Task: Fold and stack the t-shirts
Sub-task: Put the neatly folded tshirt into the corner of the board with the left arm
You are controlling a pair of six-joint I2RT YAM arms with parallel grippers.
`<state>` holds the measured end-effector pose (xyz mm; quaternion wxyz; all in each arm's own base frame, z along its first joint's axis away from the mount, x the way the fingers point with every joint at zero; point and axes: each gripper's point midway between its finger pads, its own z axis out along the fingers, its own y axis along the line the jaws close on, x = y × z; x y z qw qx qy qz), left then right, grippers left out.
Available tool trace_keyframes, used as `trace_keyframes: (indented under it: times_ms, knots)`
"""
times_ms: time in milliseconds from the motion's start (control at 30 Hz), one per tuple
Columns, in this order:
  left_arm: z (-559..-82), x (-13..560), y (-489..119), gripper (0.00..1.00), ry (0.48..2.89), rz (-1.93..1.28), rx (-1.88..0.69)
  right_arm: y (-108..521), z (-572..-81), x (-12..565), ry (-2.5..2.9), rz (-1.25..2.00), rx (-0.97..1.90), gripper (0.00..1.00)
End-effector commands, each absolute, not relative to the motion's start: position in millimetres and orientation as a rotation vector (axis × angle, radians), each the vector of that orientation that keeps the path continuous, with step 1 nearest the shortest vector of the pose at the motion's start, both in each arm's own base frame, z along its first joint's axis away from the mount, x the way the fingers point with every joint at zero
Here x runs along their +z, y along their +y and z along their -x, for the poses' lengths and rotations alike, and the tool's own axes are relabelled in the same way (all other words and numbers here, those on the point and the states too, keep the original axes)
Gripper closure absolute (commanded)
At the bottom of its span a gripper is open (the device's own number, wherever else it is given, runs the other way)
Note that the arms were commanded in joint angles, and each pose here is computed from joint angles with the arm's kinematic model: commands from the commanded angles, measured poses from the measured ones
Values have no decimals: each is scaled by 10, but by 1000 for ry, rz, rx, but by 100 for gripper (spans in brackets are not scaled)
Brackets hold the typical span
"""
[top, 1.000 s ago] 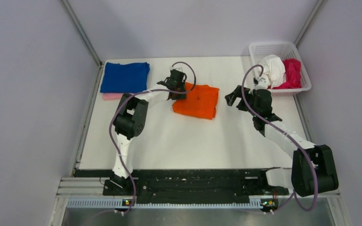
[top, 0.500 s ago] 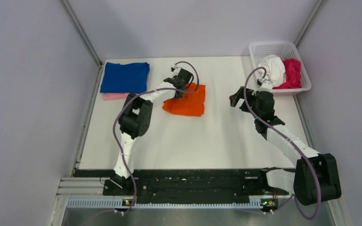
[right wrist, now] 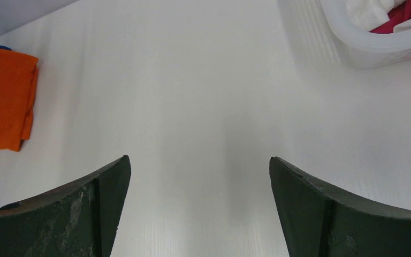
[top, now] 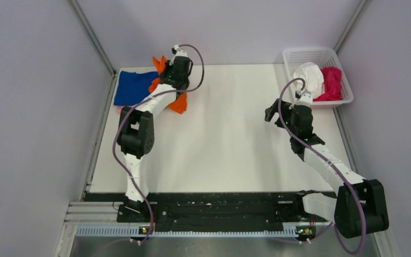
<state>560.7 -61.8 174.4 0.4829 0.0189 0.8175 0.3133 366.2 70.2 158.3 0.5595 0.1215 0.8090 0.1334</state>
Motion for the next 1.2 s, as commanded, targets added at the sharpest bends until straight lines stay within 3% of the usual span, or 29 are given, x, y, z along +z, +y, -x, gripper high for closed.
trace_keyframes:
  times_ms: [0, 500, 800, 1167]
  knots:
    - [-5668, 2579, -383, 100, 1817, 21, 761, 634, -3690, 1720, 1855, -295, 293, 1]
    - [-5720, 3046, -79, 100, 1771, 74, 608, 618, -3672, 1822, 1830, -298, 293, 1]
    - [-5530, 3405, -248, 100, 1736, 65, 424, 630, -3662, 1835, 1829, -296, 302, 1]
    - [-5573, 3271, -195, 100, 1750, 76, 426, 646, -3657, 1781, 1847, -298, 309, 1]
